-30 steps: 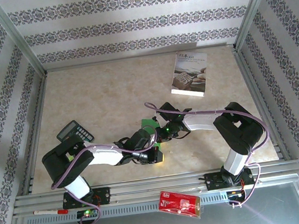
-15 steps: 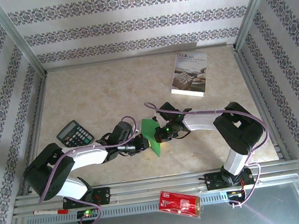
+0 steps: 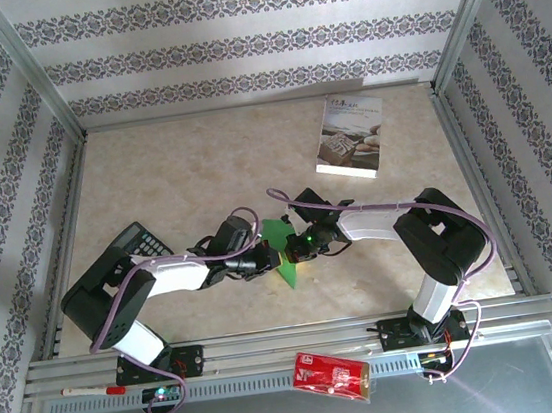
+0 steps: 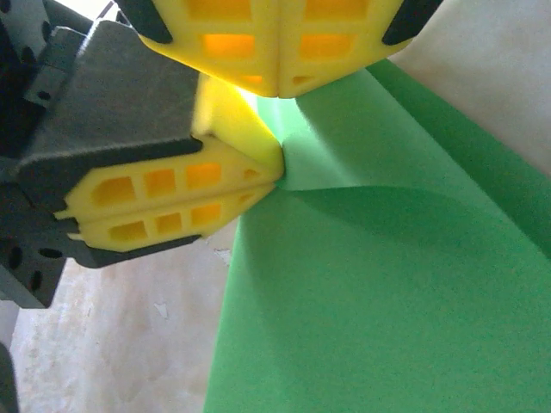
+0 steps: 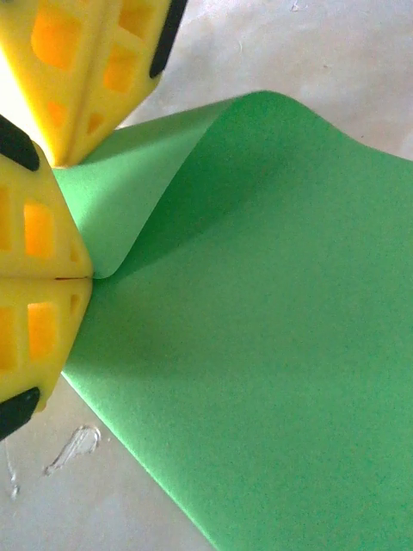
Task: Fold a paper plane with a square sheet of paper (pick it up from the middle)
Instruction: Third fold the triangle at the center of the table.
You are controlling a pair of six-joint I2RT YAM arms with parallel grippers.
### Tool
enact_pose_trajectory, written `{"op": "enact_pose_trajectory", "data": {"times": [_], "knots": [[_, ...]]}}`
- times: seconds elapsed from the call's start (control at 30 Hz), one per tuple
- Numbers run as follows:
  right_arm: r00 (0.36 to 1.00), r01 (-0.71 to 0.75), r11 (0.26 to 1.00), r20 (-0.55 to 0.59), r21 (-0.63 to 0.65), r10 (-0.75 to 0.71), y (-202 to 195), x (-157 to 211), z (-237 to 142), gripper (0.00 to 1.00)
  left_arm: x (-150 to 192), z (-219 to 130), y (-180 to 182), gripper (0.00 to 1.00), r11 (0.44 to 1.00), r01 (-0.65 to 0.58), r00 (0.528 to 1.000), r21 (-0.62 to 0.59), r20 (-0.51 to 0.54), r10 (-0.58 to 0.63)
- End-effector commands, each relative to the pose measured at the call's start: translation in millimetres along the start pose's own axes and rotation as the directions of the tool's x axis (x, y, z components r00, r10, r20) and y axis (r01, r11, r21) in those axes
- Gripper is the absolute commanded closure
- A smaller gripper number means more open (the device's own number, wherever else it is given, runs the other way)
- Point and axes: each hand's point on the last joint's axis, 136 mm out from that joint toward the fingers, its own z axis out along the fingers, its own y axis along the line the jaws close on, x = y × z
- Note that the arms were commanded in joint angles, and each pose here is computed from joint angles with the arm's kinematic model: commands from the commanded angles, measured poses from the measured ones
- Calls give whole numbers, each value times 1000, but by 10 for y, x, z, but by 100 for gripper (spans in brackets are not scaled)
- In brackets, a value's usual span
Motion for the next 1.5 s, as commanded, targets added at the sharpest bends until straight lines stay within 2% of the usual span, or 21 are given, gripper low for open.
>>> {"op": "enact_pose_trajectory", "data": {"times": [0.0,0.27,0.37,0.5,0.63,0.93,1.13,1.3,1.47], "knots": [[989,-61,985,-123,164,82,-450,401,181,99,-17,-1,110,100,999,0,1000,-49,-7,-1],[989,-52,984,-130,168,75,-452,396,186,99,158,-17,359,100,994,6,999,-111,-52,-12],[989,-50,985,-131,165,72,-442,391,185,99,118,-26,229,100,996,-19,998,-81,-59,15],[989,-52,985,-128,164,74,-444,392,182,99,3,-110,-16,99,999,-48,999,-13,-11,48],[989,-51,985,-127,166,72,-445,398,176,99,-112,-154,-112,97,999,-44,999,10,27,43],[990,-49,986,-124,158,69,-423,372,180,99,-318,-20,26,96,999,-18,999,-36,32,19],[990,-44,985,-126,167,66,-441,375,172,99,-311,-28,343,96,993,33,999,-113,38,-29],[990,-38,985,-126,171,60,-442,362,163,99,-252,-101,539,96,983,22,999,-182,32,-17],[989,-41,984,-132,171,64,-452,380,178,99,-290,-161,367,95,991,-8,999,-136,35,13]]}}
